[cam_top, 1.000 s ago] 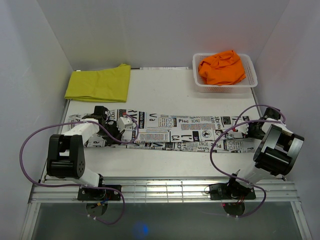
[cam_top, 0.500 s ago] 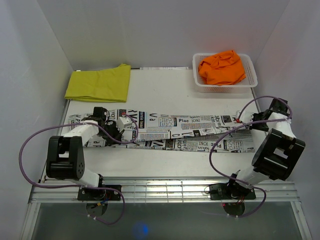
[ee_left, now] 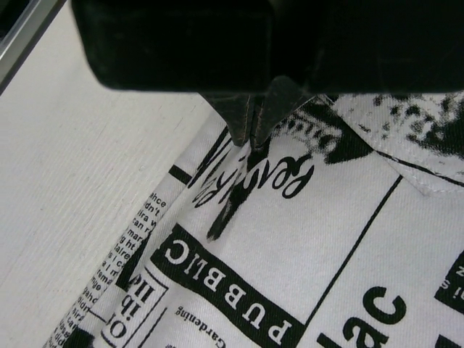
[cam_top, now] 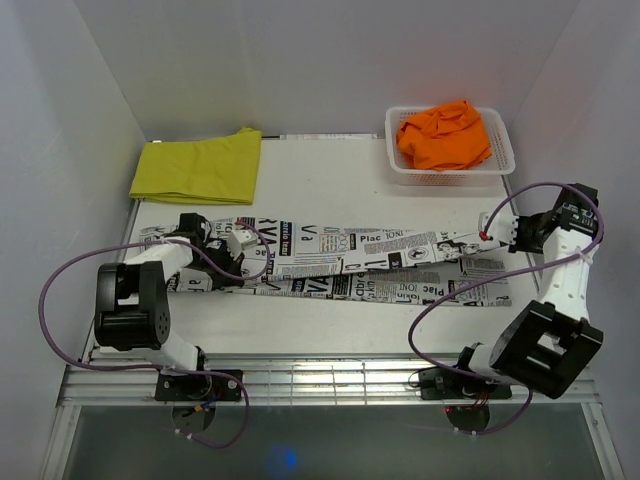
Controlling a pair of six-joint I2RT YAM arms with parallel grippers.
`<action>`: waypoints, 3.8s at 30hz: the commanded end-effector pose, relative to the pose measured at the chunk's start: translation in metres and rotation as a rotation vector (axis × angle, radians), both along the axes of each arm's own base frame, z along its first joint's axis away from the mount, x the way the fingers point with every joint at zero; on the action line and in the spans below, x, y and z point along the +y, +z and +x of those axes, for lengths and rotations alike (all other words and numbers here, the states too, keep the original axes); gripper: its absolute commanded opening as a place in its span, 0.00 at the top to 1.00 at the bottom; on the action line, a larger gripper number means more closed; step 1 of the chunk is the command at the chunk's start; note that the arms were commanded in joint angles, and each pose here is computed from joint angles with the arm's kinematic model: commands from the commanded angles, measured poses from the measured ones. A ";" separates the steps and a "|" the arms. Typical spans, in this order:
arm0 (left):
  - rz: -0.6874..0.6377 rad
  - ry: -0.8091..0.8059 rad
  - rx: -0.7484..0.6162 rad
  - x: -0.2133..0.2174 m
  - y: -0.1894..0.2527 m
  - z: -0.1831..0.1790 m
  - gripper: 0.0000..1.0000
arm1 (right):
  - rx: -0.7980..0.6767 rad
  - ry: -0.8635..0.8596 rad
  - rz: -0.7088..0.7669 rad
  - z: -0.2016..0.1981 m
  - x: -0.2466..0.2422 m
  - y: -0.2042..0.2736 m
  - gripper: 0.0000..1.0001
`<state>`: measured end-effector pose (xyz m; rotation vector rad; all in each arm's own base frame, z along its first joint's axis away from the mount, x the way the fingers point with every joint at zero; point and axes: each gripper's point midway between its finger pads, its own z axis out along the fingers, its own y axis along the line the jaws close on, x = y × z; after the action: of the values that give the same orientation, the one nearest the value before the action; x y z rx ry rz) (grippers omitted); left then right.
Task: Fold and stack the trousers
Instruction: Fold the trousers
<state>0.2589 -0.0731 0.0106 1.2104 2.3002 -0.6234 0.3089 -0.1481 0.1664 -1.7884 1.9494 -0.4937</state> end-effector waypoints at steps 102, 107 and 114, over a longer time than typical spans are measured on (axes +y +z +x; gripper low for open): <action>-0.007 0.204 0.011 0.022 0.036 0.006 0.31 | 0.306 -0.824 0.920 0.006 0.036 -0.102 0.92; 0.011 0.198 0.013 0.024 0.024 -0.002 0.32 | 0.233 -0.755 0.950 -0.004 0.039 -0.092 0.92; 0.023 0.189 0.018 0.026 0.014 -0.005 0.32 | 0.171 -0.735 0.859 -0.019 0.021 -0.112 0.72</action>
<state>0.2562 -0.0495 0.0285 0.9731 2.4133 -0.5588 0.2861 -0.1169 0.0589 -0.5078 2.4123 0.3703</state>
